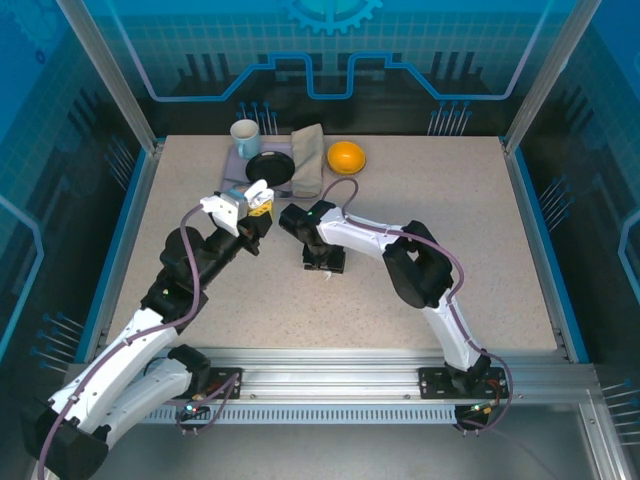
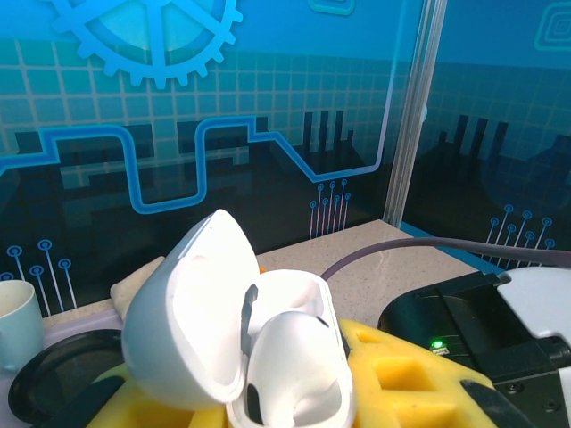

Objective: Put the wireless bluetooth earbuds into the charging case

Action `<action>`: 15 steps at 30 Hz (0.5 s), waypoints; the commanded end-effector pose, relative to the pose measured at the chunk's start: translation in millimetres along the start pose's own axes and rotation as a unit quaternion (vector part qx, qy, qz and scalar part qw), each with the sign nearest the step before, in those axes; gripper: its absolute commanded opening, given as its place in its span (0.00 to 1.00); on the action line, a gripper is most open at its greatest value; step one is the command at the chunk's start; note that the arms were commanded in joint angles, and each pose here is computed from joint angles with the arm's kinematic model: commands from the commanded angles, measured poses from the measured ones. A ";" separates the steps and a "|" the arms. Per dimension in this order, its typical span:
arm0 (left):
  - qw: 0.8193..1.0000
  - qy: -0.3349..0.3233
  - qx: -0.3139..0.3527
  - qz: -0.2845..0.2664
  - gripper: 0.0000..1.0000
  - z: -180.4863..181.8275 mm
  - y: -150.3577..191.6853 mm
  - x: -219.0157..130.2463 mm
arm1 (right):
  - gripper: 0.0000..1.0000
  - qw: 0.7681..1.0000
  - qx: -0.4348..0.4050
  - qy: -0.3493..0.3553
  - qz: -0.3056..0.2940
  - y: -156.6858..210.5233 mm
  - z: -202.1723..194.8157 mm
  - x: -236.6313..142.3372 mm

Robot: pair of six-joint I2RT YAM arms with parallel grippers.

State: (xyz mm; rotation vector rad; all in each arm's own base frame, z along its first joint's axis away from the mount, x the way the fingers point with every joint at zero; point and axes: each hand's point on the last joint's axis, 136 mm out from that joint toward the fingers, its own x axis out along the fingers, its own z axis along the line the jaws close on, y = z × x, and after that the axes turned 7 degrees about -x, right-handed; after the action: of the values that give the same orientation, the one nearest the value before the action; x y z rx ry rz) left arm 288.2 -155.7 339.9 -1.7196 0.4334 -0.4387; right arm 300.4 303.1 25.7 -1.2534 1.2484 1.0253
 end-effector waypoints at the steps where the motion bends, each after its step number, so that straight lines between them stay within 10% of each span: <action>1: 0.999 0.003 0.001 -0.041 0.00 -2.8 -27.7 -5.7 | 0.48 1.000 0.008 0.021 0.017 6.0 -6.8 17.0; 15: 0.999 0.002 0.000 -0.040 0.00 -2.4 -26.3 -5.2 | 0.38 0.999 0.016 0.037 0.023 6.6 -17.0 29.4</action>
State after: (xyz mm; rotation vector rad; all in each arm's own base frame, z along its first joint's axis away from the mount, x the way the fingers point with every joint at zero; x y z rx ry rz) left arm 288.2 -155.7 339.9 -1.7200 0.4335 -0.4387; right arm 300.6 304.6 15.8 -1.2431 1.2529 1.0321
